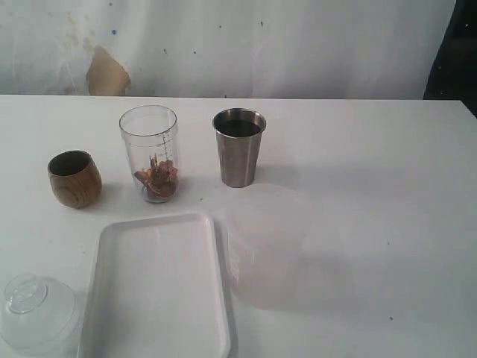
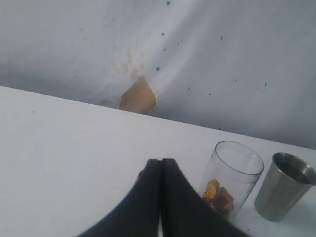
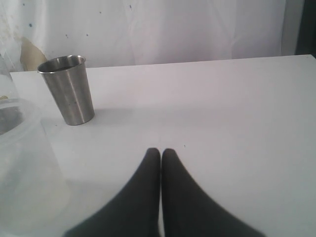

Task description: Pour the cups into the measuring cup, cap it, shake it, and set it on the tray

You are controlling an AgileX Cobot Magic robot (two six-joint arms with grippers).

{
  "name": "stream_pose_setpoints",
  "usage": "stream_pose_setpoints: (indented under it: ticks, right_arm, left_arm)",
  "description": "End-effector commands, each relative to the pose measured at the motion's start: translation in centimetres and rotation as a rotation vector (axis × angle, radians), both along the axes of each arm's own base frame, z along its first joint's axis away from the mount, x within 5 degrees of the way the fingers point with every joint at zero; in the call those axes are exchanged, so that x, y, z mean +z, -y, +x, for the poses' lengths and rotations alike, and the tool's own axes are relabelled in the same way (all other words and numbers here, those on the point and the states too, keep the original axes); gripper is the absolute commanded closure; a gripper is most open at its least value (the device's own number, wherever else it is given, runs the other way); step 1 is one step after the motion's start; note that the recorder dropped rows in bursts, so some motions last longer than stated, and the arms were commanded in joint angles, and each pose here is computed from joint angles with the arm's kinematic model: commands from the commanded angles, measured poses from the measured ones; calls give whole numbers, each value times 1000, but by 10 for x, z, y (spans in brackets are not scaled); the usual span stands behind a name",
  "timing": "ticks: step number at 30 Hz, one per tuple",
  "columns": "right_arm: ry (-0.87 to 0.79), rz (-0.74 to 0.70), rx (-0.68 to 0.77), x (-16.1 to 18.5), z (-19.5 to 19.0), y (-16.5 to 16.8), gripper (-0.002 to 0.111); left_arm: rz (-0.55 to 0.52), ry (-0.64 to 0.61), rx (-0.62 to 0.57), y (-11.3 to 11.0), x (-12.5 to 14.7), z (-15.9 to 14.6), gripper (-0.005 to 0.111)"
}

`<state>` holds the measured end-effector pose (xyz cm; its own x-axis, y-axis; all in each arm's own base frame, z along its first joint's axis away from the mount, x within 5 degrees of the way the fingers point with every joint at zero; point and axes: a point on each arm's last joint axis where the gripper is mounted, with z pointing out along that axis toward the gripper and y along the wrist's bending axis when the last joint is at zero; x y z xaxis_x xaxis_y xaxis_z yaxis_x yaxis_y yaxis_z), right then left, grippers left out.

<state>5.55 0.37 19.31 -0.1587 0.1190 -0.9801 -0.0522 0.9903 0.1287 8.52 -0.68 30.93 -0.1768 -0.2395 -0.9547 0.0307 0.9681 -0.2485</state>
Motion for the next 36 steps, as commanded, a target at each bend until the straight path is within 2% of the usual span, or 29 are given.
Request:
stream_pose_setpoints:
  ticks: [1,7,11,18,24,27,30,34,36]
  right_arm:
    - [1,-15,8,-2,0,0,108]
    - [1,-15,8,-2,0,0,108]
    - [1,-15,8,-2,0,0,108]
    - [1,-13,8,-2,0,0,108]
    - [1,-13,8,-2,0,0,108]
    - [1,-13,8,-2,0,0,108]
    - [1,-13,8,-2,0,0,108]
    - [1,-13,8,-2,0,0,108]
    - [1,-13,8,-2,0,0,108]
  left_arm:
    - [-70,126,11,0,-7,-27,107]
    - [-73,248,-4,2,-19,-56,107]
    - [-93,205,-8,3,-35,-50,107]
    - [-156,235,60,-4,-72,-35,107]
    - [-154,204,88,-6,-98,-29,107]
    - [-122,200,87,-6,-100,-29,107]
    - [-27,155,63,-5,-105,-29,107]
    - [6,139,50,-4,-106,-29,107]
    - [65,135,42,-4,-107,-29,107]
